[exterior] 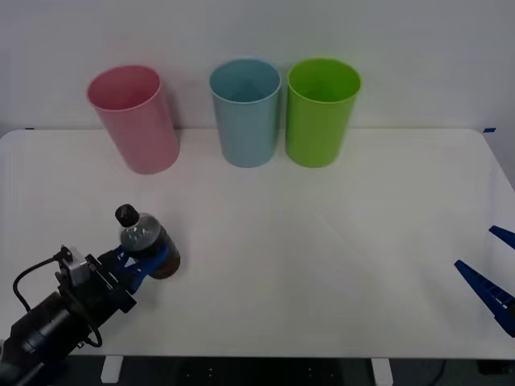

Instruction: Grasp the object on the table and drop it into the matching bin: aluminum can to the light blue bin, PET bottle to the pink bin.

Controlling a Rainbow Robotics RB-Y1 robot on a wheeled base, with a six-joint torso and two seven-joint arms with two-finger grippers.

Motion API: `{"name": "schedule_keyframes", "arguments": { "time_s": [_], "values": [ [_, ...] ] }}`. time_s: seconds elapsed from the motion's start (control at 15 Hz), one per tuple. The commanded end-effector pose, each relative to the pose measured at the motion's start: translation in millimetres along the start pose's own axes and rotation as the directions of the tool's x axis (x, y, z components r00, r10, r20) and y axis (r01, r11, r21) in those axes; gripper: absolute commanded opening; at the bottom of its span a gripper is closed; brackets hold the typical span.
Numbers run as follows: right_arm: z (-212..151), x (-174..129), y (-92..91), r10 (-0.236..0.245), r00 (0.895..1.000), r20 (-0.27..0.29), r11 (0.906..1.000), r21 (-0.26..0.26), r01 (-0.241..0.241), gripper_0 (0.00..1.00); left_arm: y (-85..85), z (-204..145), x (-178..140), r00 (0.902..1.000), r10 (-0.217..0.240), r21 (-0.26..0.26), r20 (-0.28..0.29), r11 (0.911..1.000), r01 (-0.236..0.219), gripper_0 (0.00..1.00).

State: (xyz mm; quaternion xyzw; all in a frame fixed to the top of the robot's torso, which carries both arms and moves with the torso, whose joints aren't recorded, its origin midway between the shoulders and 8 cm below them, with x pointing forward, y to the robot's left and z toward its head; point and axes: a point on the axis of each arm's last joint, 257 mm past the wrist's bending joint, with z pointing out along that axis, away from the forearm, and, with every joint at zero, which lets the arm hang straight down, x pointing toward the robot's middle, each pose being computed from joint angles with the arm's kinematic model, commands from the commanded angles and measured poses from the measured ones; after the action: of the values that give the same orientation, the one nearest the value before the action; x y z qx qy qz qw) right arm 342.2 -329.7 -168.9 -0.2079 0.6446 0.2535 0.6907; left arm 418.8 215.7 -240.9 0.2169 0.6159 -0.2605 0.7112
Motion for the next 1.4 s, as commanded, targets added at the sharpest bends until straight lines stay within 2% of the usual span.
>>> {"name": "schedule_keyframes", "arguments": {
  "time_s": [0.07,0.2,0.33,0.53,0.8,0.93,1.0,1.2,1.4],
  "values": [
    [0.0,0.0,0.0,0.000,1.000,0.000,1.0000,0.000,0.000,1.00,16.4,4.9,-25.7,0.9988,-0.032,-0.055,0.037,0.9979,0.034,0.00],
    [0.0,0.0,0.0,0.000,1.000,0.000,1.0000,0.000,0.000,1.00,22.9,8.2,-46.9,0.9956,-0.069,-0.081,0.063,0.9939,0.075,0.00],
    [0.0,0.0,0.0,0.000,1.000,0.000,1.0000,0.000,0.000,1.00,28.6,9.2,-67.9,0.9878,-0.118,-0.104,0.102,0.9862,0.129,0.00],
    [0.0,0.0,0.0,0.000,1.000,0.000,1.0000,0.000,0.000,1.00,40.0,12.8,-101.7,0.9677,-0.180,-0.134,0.176,0.9696,0.205,0.00],
    [0.0,0.0,0.0,0.000,1.000,0.000,1.0000,0.000,0.000,1.00,65.0,4.2,-145.2,0.9440,-0.204,-0.185,0.259,0.9489,0.256,0.00],
    [0.0,0.0,0.0,0.000,1.000,0.000,1.0000,0.000,0.000,1.00,74.4,1.4,-168.4,0.9385,-0.191,-0.180,0.288,0.9516,0.249,0.00],
    [0.0,0.0,0.0,0.000,1.000,0.000,1.0000,0.000,0.000,1.00,82.2,5.2,-180.6,0.9444,-0.157,-0.187,0.289,0.9582,0.217,0.00],
    [0.0,0.0,0.0,0.000,1.000,0.000,1.0000,0.000,0.000,1.00,104.1,25.1,-210.2,0.9476,-0.098,-0.221,0.304,0.9604,0.170,0.00],
    [0.0,0.0,0.0,0.000,1.000,0.000,1.0000,0.000,0.000,1.00,125.9,46.0,-226.8,0.9522,-0.054,-0.236,0.301,0.9632,0.129,0.00]
  ]
}}
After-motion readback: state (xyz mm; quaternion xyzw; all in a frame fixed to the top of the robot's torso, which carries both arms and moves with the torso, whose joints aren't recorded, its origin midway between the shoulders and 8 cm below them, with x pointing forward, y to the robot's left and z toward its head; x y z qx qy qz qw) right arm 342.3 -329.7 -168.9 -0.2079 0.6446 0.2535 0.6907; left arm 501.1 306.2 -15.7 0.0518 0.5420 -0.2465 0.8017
